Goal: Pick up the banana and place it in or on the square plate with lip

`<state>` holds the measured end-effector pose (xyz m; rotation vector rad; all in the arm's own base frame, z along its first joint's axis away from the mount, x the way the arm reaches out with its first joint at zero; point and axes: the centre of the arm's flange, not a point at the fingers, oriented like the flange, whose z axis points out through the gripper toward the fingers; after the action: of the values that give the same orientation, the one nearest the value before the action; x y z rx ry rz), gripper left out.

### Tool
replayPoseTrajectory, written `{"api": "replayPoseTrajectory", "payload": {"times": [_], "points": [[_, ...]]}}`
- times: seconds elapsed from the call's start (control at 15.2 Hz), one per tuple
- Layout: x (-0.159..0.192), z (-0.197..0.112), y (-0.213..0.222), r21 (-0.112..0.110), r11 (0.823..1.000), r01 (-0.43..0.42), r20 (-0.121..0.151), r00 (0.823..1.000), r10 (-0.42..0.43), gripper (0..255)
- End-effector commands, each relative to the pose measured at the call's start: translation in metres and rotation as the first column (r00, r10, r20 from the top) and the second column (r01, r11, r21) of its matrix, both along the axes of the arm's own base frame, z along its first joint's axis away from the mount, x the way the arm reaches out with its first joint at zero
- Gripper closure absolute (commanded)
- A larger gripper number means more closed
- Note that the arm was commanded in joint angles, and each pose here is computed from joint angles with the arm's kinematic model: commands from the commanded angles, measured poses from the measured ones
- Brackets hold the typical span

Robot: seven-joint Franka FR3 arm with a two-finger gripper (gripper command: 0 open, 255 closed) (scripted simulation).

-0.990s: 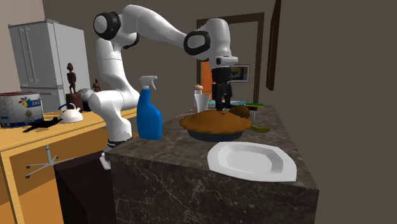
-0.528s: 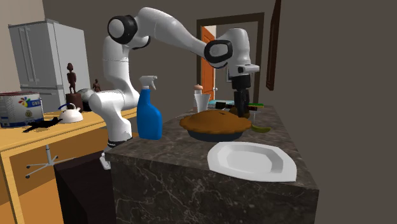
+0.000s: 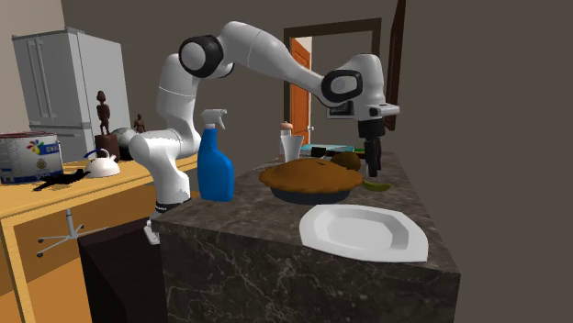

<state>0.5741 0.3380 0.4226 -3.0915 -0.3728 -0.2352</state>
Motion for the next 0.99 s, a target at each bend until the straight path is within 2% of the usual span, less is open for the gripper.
{"api": "replayPoseTrajectory", "payload": {"times": [0.0, 0.33, 0.79, 0.86, 0.92], "points": [[0.003, -0.010, 0.003, 0.000, 1.000, 0.000, 0.001, 1.000, 0.000, 0], [0.006, -0.034, 0.003, 0.000, 1.000, 0.000, 0.001, 1.000, 0.000, 0], [0.006, -0.034, 0.003, 0.000, 1.000, 0.000, 0.001, 1.000, 0.000, 0], [0.006, -0.034, 0.003, 0.000, 1.000, 0.000, 0.001, 1.000, 0.000, 255], [0.006, -0.034, 0.003, 0.000, 1.000, 0.000, 0.001, 1.000, 0.000, 255]]}}
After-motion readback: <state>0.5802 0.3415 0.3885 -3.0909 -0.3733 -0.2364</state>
